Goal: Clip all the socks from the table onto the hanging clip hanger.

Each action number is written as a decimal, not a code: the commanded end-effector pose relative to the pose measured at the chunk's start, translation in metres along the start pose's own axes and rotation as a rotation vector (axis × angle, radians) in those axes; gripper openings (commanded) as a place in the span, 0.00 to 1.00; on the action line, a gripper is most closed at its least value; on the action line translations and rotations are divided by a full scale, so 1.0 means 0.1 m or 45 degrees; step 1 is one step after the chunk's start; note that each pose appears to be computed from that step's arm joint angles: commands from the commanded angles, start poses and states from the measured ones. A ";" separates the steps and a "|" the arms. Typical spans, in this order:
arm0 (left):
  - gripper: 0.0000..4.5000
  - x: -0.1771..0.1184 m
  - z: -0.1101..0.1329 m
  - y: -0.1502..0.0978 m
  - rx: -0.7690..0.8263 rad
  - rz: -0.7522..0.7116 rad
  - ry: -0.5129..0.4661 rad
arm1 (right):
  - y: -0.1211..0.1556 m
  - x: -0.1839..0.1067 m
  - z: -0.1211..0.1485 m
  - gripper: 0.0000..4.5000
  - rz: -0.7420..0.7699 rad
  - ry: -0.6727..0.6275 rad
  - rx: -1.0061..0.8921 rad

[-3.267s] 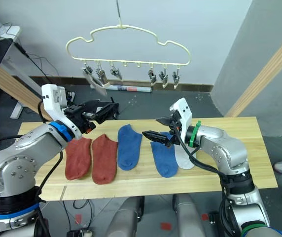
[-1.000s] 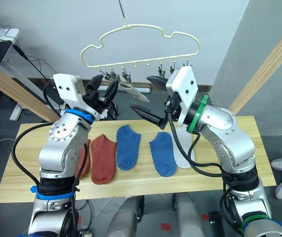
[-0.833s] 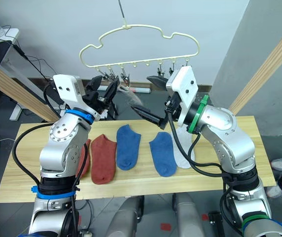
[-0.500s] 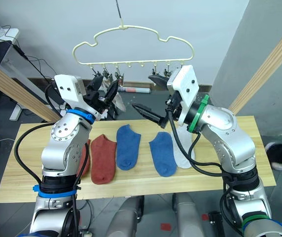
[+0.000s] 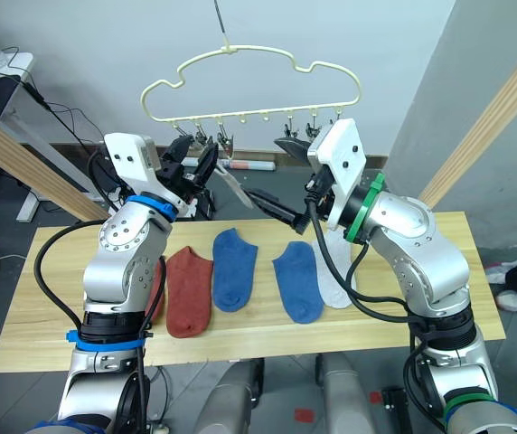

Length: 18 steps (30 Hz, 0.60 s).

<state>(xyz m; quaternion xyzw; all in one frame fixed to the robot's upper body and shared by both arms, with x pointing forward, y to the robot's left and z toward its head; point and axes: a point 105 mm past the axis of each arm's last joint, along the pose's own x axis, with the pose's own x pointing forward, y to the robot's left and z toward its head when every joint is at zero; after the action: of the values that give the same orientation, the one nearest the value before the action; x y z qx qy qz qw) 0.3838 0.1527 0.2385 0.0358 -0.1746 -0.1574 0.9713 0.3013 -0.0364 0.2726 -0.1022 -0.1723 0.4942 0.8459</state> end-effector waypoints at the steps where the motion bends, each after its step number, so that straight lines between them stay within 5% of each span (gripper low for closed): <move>1: 0.56 0.02 0.14 0.01 0.026 -0.003 -0.079 | 0.03 -0.03 0.15 1.00 -0.001 -0.061 -0.051; 18: 0.56 -0.06 0.16 -0.05 0.044 -0.014 -0.078 | 0.02 -0.04 0.15 1.00 -0.015 -0.055 -0.045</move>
<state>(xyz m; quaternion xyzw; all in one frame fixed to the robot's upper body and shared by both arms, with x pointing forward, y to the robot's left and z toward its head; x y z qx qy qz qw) 0.3794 0.1515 0.2363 0.0413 -0.1791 -0.1601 0.9698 0.3019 -0.0384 0.2734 -0.1052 -0.1722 0.4872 0.8496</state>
